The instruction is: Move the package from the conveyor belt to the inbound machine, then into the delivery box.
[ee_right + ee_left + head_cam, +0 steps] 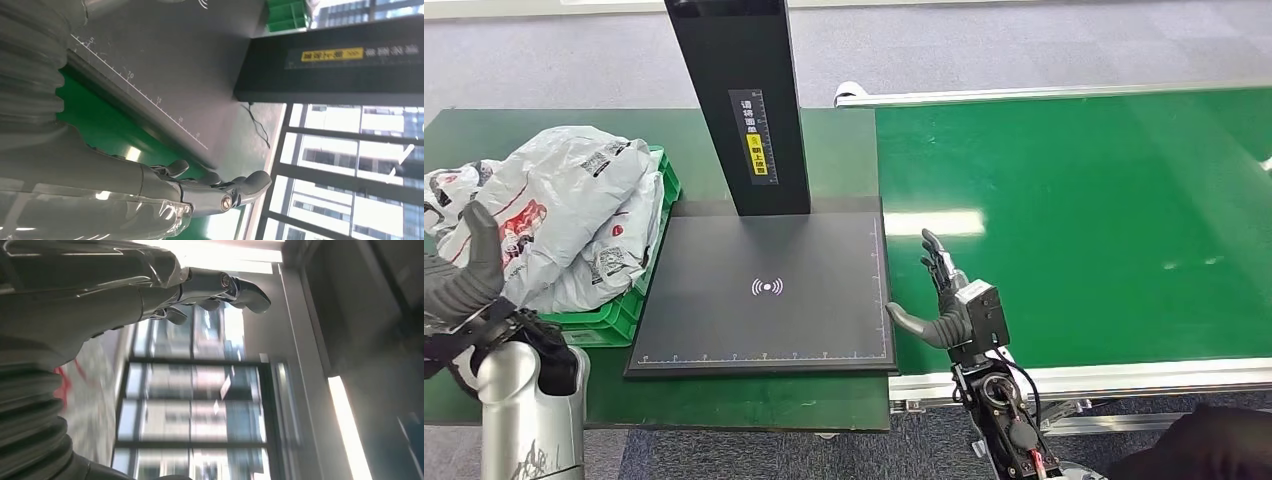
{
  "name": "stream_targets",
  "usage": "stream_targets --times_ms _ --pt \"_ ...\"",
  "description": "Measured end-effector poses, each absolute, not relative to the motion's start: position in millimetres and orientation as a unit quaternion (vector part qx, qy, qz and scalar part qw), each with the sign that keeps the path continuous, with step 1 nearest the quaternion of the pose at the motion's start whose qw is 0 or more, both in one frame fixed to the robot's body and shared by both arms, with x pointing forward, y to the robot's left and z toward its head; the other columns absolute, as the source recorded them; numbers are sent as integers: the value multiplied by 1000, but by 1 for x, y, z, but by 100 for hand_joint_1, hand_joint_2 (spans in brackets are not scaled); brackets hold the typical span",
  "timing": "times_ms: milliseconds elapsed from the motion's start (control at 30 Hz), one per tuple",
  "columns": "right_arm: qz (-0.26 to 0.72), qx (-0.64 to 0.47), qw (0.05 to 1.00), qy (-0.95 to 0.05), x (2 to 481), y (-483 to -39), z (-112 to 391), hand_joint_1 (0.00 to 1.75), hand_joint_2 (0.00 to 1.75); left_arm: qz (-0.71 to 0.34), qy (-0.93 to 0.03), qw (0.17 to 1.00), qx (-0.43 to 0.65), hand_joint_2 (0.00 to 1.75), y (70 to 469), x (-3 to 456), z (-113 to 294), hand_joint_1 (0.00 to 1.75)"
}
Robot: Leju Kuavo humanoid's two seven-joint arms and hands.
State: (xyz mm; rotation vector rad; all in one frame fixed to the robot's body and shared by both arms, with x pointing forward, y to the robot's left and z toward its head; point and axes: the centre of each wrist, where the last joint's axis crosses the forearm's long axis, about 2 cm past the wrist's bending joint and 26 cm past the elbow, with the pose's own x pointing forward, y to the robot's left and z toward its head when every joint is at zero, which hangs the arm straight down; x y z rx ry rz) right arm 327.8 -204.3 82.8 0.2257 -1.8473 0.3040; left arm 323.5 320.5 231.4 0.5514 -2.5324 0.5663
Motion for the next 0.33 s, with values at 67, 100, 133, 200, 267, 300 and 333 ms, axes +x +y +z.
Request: stream_targets --times_ms 67,100,133,200,267,300,333 --pt "121 102 587 -794 328 -206 84 0 175 157 -948 241 139 175 305 320 233 0" --pt "117 105 587 -795 329 -207 85 0 175 128 -957 240 103 175 296 318 233 0" --pt "114 108 585 -796 330 -208 85 0 175 99 -964 239 67 175 288 316 234 0" --pt "107 114 580 -799 333 -209 88 0 175 51 -970 237 -5 175 273 311 234 0" --pt "103 116 575 -804 335 -209 90 0 175 15 -970 237 -57 175 262 308 232 0" --pt "101 117 572 -806 336 -209 91 0 175 -1 -968 238 -78 175 258 306 230 0" --pt "100 118 571 -807 337 -209 92 0 175 -9 -967 239 -86 175 255 305 229 0"
